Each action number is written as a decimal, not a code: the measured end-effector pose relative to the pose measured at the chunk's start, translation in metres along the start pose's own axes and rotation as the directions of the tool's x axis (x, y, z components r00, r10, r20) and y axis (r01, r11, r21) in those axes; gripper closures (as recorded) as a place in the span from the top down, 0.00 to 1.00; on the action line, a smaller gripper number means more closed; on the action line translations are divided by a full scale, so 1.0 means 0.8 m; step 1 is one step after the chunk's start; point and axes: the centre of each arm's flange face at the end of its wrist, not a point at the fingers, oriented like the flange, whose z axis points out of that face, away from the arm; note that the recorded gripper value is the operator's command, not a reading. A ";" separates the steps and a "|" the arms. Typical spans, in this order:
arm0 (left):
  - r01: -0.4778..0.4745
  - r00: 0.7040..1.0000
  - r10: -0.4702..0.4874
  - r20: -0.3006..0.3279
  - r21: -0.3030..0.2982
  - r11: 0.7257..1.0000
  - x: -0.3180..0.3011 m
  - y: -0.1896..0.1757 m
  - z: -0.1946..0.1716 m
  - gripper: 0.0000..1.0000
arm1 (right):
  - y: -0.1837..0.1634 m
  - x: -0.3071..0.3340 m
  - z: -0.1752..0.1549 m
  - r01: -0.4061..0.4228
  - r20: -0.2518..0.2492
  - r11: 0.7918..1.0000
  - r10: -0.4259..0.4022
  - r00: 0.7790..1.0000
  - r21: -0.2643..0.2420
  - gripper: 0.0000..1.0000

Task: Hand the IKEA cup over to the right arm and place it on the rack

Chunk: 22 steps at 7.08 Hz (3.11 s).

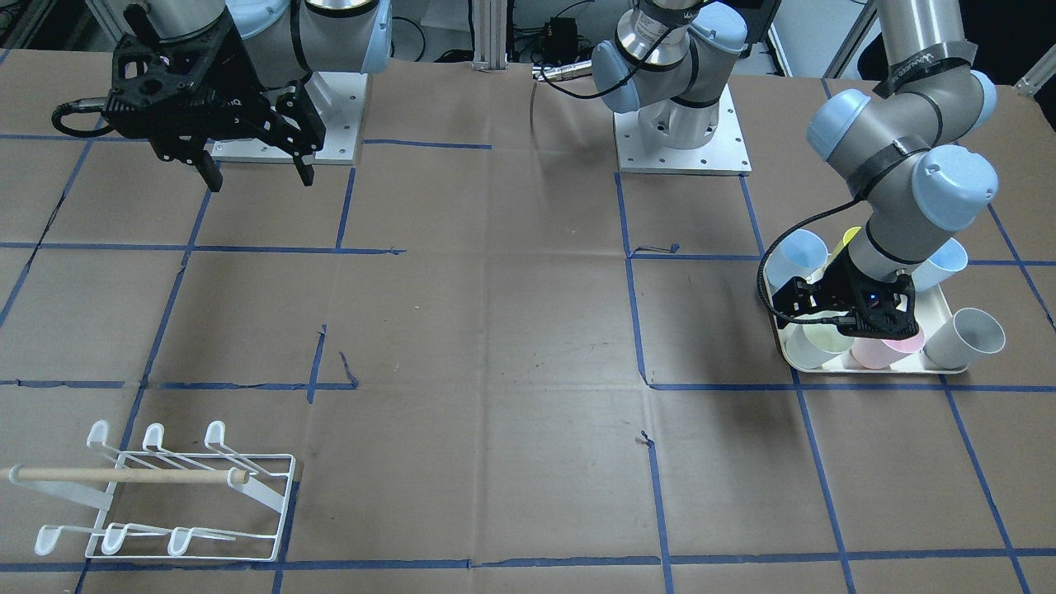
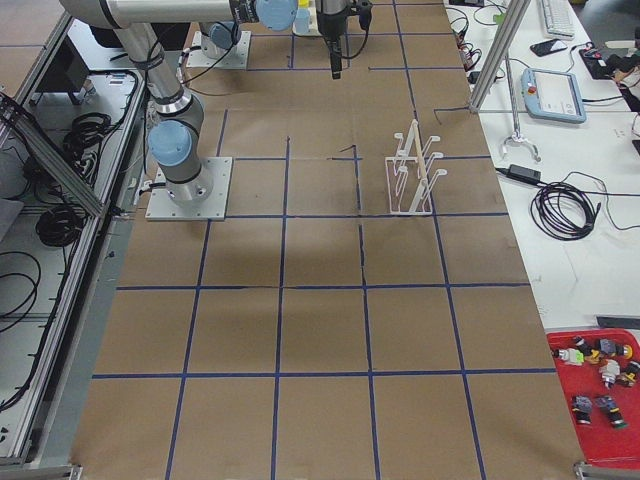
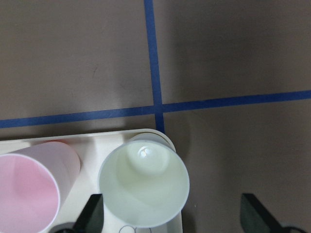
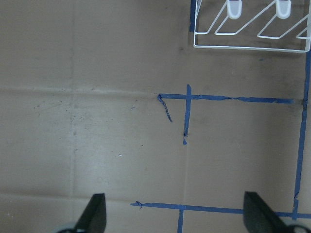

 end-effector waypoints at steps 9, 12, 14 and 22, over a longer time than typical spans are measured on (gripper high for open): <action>-0.005 1.000 0.005 0.006 0.003 1.000 0.000 0.009 -0.003 0.00 | -0.002 0.002 0.004 -0.003 0.000 1.000 0.003 1.000 -0.006 1.00; -0.011 1.000 0.011 0.006 0.007 1.000 -0.014 -0.023 -0.100 0.00 | -0.004 0.002 0.007 -0.004 0.002 1.000 0.004 1.000 -0.013 1.00; -0.022 1.000 0.021 -0.023 -0.039 0.999 -0.023 -0.052 -0.190 0.00 | -0.004 0.002 0.007 -0.004 0.001 1.000 0.004 1.000 -0.014 1.00; -0.237 0.923 0.342 -0.176 0.440 0.866 0.092 -0.165 -0.267 0.00 | -0.005 0.002 0.006 -0.004 0.002 1.000 0.004 1.000 -0.010 1.00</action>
